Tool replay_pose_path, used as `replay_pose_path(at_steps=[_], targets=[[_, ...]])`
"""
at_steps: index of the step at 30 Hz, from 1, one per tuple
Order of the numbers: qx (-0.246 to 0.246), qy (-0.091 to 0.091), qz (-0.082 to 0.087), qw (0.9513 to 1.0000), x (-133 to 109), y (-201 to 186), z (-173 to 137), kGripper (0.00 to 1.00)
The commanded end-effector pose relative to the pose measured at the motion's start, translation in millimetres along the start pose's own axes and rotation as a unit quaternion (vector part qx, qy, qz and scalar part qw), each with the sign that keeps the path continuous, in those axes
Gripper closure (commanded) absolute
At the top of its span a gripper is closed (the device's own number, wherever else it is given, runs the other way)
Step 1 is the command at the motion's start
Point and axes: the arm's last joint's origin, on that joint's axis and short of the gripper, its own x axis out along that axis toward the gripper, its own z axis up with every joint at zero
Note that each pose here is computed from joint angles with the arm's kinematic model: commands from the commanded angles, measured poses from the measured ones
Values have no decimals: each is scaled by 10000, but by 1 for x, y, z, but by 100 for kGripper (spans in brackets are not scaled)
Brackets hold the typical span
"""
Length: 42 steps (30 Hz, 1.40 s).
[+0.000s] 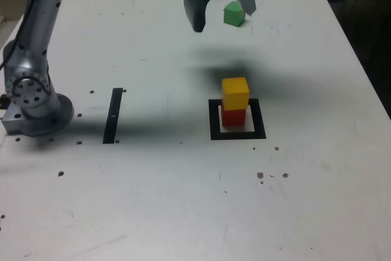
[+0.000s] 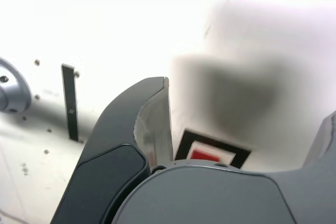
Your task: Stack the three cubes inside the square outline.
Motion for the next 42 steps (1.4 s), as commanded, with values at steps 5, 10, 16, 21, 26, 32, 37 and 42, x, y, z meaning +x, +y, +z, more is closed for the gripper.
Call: replay_pose_path(at_steps=[5, 10, 16, 21, 26, 32, 37, 42], targets=[[-283, 33, -78, 9996, 6, 28, 9, 0], [-466, 63, -172, 9987, 14, 44, 23, 0], [-715, 113, -256, 9971, 27, 61, 45, 0], [-918, 98, -276, 9953, 32, 73, 55, 0], [-1115, 72, -289, 9933, 34, 82, 62, 0], [-1357, 40, -299, 9903, 39, 91, 71, 0], [-1637, -3, -330, 9860, 44, 98, 78, 0], [-1945, -72, -400, 9801, 45, 105, 81, 0]])
